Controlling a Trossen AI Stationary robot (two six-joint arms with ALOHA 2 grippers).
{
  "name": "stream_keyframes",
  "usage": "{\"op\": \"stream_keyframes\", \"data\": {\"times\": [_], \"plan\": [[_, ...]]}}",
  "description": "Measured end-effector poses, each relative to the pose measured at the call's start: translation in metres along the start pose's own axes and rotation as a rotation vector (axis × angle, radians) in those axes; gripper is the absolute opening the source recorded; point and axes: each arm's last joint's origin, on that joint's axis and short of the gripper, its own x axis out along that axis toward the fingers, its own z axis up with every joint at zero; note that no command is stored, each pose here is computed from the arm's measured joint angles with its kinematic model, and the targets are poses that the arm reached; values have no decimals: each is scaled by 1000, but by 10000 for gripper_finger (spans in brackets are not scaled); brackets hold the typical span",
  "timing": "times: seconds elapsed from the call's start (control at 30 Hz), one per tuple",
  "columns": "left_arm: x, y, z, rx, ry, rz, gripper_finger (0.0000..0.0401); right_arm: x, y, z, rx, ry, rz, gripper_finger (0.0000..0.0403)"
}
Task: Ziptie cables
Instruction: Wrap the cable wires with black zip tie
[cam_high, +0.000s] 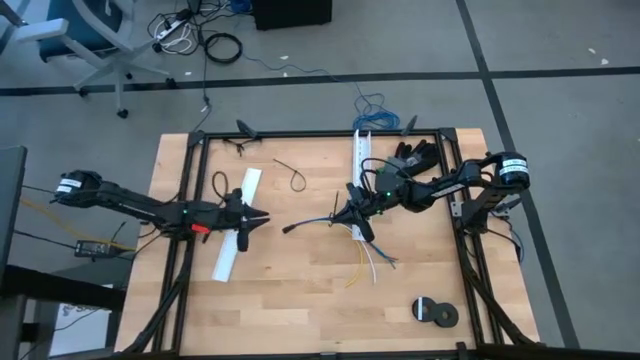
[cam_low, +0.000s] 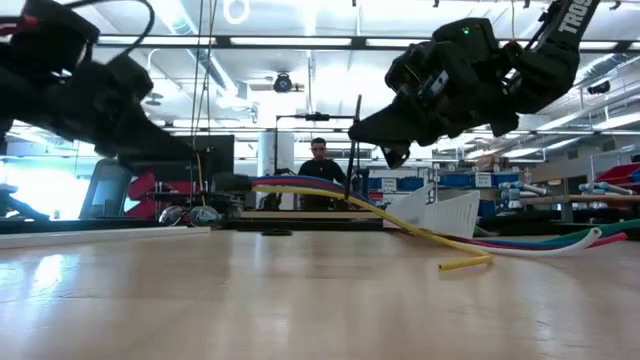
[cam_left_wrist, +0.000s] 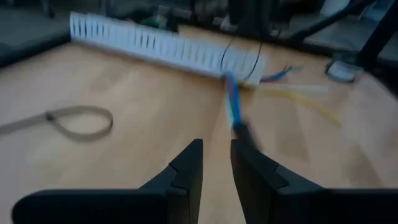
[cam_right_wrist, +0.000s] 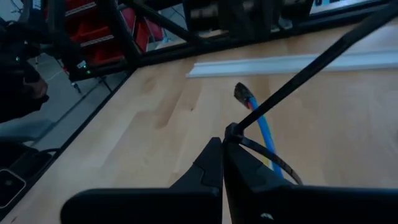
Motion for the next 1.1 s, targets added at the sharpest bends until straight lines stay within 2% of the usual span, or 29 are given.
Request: {"op": "stream_keyframes", "data": {"times": [0.27,0.4,0.53,0.73,0.9,1.1], "plan": [[18,-4,-5,-34,25,11,92,-1,-3,2,-7,-5,-11,0],[35,-11,-5,26,86,-6,96,-2,-6,2,-7,-7,-19,0],[42,-15,-4,26,113,-44,114,-2,-7,1,0,5,-26,0],[43,-17,0,-86,81,-69,156,-3,-7,0,2,12,-16,0],[45,-16,-5,-75,111,-56,186,-3,-7,1,-7,12,-14,0],[48,-13,-12,-59,132,12,193,-3,-7,1,-8,11,-12,0]]}}
